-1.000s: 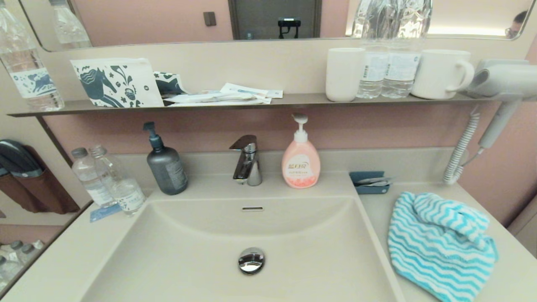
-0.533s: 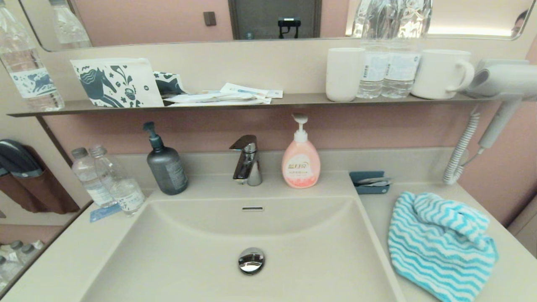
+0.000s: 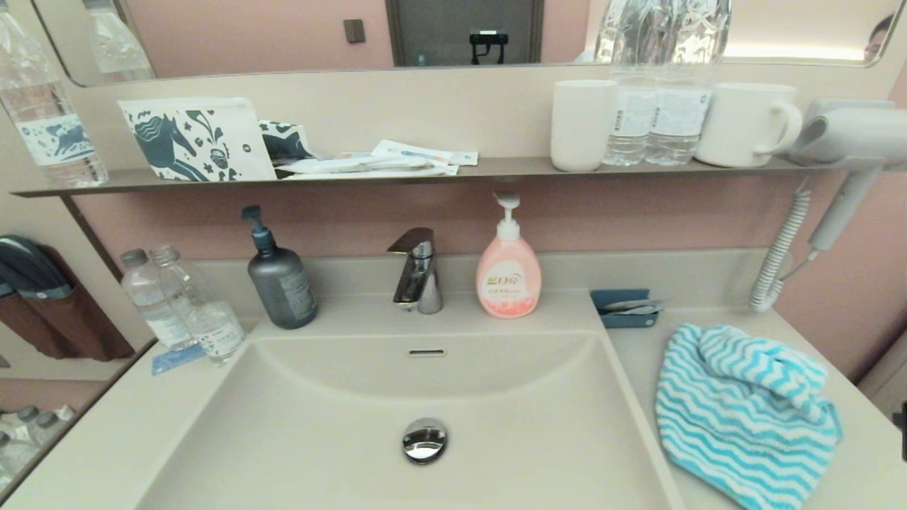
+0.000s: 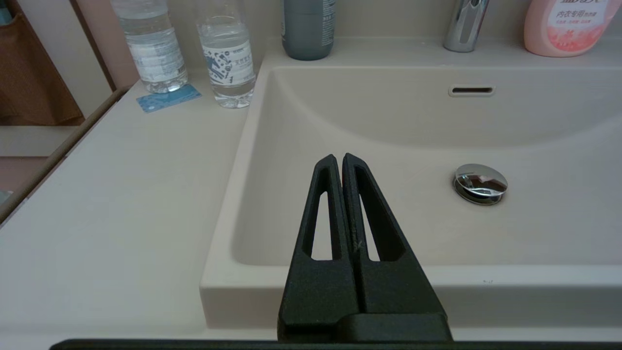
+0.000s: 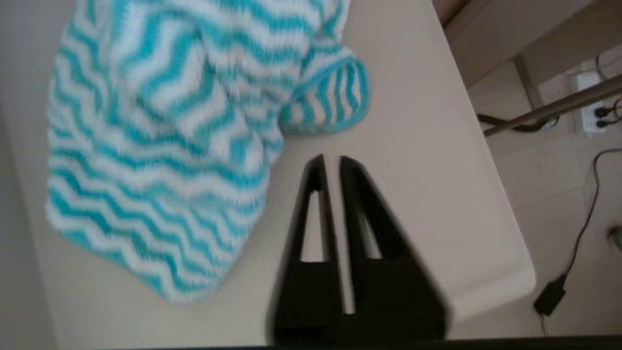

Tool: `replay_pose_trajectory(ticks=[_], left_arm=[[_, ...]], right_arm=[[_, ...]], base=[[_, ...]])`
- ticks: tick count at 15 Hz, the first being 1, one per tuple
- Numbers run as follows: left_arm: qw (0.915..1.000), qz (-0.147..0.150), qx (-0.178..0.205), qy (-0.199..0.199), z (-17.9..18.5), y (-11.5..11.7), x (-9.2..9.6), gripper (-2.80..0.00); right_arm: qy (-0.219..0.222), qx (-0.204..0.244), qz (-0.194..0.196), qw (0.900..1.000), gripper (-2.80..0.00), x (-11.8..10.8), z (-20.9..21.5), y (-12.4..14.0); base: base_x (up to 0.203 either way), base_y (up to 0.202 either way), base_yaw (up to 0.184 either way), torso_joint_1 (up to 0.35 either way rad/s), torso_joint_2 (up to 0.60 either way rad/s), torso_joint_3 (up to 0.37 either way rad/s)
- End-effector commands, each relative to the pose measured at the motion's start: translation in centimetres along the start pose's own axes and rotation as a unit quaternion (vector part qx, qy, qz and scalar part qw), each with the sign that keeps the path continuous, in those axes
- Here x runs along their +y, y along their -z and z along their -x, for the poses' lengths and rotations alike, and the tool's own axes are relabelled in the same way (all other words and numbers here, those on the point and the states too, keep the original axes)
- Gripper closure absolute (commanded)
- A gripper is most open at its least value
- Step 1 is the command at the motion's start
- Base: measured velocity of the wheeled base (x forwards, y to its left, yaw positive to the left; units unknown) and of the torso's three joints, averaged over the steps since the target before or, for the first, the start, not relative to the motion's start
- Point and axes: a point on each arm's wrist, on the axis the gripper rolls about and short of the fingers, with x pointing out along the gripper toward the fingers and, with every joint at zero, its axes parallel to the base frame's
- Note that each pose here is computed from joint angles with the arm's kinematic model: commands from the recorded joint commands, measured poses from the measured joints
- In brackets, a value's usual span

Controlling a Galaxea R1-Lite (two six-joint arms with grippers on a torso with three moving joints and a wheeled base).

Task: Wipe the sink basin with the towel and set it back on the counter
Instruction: Pick up the cloth

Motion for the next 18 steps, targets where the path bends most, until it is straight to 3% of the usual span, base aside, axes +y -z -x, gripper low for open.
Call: replay_pose_trajectory(ticks=[1, 5, 8, 11, 14, 18], left_arm=[[1.0000, 0.000, 0.001, 0.000, 0.0, 0.0, 0.0, 0.00], [1.0000, 0.000, 0.001, 0.000, 0.0, 0.0, 0.0, 0.00], [1.0000, 0.000, 0.001, 0.000, 0.0, 0.0, 0.0, 0.00], [1.0000, 0.000, 0.001, 0.000, 0.0, 0.0, 0.0, 0.00], [1.0000, 0.000, 0.001, 0.000, 0.0, 0.0, 0.0, 0.00], [1.0000, 0.000, 0.001, 0.000, 0.0, 0.0, 0.0, 0.00]], right_arm=[[0.004, 0.024, 0.004, 1.000, -2.80, 0.4, -2.1, -2.3], [-0.018, 0.088, 0.040, 0.995, -2.80, 0.9, -3.0, -4.1], [-0.026, 0.116, 0.089, 0.989, -2.80, 1.3, -4.2, -6.3], [-0.040, 0.124, 0.110, 0.985, -2.80, 1.9, -5.3, -8.3], [-0.073, 0.141, 0.118, 0.980, -2.80, 4.0, -6.3, -8.0], [-0.083, 0.175, 0.118, 0.974, -2.80, 5.5, -8.6, -7.2]], base=[[0.000, 0.000, 0.000, 0.000, 0.00, 0.000], [0.000, 0.000, 0.000, 0.000, 0.00, 0.000], [0.000, 0.000, 0.000, 0.000, 0.00, 0.000], [0.000, 0.000, 0.000, 0.000, 0.00, 0.000], [0.000, 0.000, 0.000, 0.000, 0.00, 0.000], [0.000, 0.000, 0.000, 0.000, 0.00, 0.000]])
